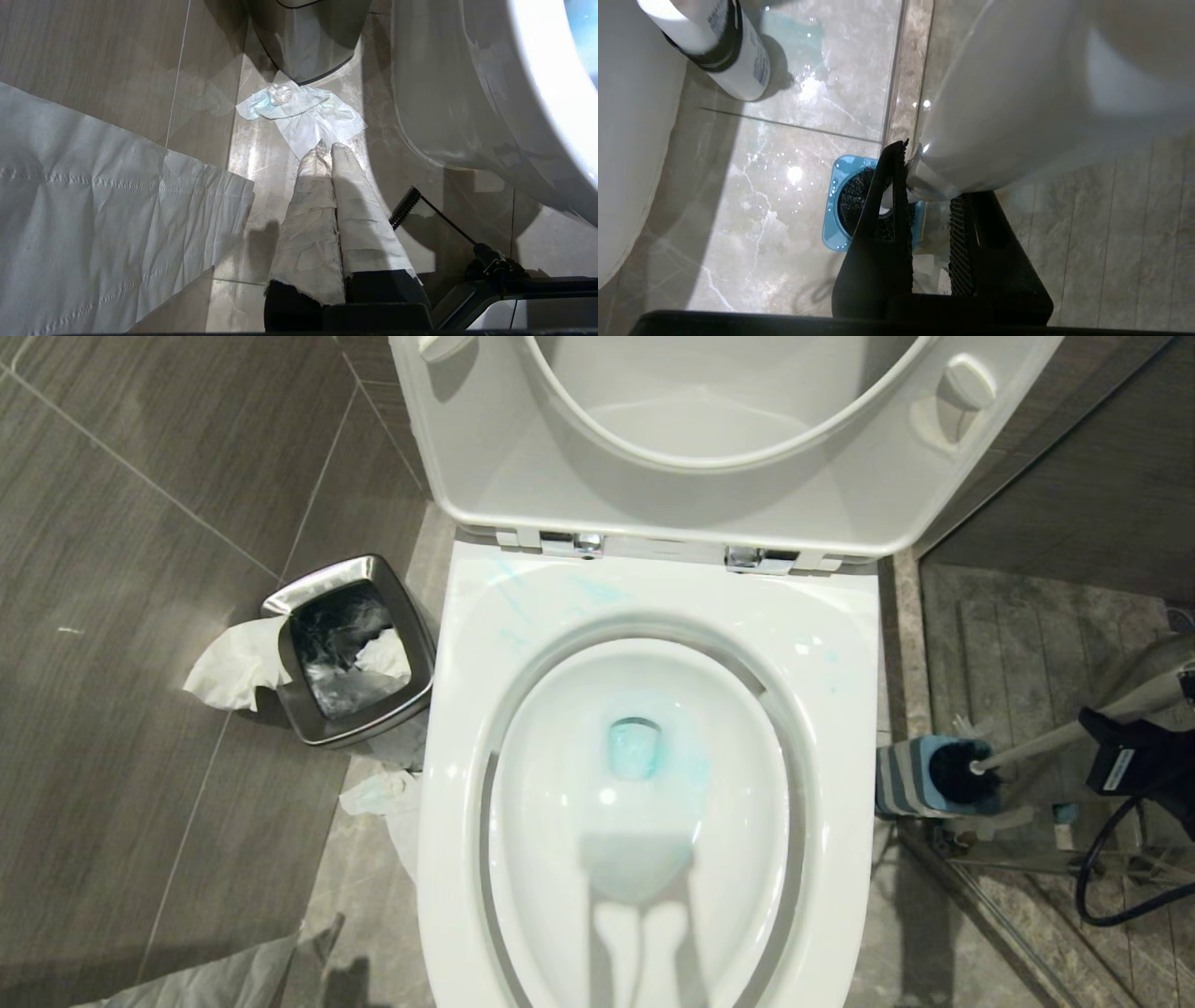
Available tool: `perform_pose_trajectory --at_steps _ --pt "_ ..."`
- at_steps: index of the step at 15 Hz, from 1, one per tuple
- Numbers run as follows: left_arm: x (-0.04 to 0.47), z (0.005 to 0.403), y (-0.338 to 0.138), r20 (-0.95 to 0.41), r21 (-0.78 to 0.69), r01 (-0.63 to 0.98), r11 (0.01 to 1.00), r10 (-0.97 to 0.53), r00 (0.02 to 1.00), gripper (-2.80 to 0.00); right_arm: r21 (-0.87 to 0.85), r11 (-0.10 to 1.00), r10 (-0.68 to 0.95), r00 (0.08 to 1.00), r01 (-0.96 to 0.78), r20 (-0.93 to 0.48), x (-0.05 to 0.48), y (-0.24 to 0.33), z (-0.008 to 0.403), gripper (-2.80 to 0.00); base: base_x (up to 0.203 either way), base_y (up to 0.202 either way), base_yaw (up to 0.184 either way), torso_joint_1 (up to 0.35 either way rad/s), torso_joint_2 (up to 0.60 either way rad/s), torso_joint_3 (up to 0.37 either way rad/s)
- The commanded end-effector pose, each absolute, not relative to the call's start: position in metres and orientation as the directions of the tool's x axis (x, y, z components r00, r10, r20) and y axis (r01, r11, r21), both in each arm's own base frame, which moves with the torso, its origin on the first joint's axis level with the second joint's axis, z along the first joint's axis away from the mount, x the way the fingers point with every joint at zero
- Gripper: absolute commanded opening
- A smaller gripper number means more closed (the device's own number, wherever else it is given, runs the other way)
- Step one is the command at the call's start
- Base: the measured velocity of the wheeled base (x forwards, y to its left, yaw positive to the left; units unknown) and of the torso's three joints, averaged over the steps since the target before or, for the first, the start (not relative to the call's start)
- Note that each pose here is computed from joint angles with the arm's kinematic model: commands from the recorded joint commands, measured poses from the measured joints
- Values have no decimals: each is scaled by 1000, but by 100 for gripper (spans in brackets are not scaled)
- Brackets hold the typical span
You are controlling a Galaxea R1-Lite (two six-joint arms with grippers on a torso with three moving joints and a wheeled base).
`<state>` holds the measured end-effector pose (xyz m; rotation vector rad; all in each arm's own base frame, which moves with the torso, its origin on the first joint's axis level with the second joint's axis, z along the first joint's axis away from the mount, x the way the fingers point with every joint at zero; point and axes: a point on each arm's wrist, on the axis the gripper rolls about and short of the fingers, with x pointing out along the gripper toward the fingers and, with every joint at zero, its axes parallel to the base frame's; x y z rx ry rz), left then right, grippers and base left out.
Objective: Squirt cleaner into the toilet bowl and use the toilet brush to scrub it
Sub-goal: Scrub the toilet bowl
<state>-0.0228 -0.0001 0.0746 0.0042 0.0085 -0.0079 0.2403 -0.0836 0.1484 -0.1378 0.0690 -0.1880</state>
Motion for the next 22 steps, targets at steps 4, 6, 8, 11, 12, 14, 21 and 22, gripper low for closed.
perform_pose_trajectory --at_steps 4,6,8,11,12,14,21,22 --pt "-23 74 0 -11 5 8 1000 -8 1000 -280 -151 972 -185 983 182 -4 231 -80 161 -280 0 0 0 0 0 0" --pt "-23 74 0 -11 5 8 1000 -8 1000 -280 -149 975 -166 986 166 15 231 -79 165 -280 0 0 0 0 0 0" --pt "-23 74 0 -11 5 8 1000 -8 1000 -280 -136 981 -130 990 136 51 228 -78 175 -280 0 0 0 0 0 0" --pt "-23 74 0 -9 5 8 1000 -8 1000 -280 -141 982 -114 991 124 73 221 -74 183 -280 0 0 0 0 0 0" --pt "-23 74 0 -9 5 8 1000 -8 1000 -280 -143 982 -110 991 120 80 219 -74 185 -280 0 0 0 0 0 0" --pt "-23 74 0 -11 5 8 1000 -8 1000 -280 -148 982 -104 990 118 100 216 -72 189 -280 0 0 0 0 0 0" --pt "-23 74 0 -11 5 8 1000 -8 1000 -280 -150 981 -101 982 125 162 203 -68 206 -280 0 0 0 0 0 0" --pt "-23 74 0 -10 5 8 1000 -8 1000 -280 -154 980 -101 978 130 181 202 -68 211 -280 0 0 0 0 0 0"
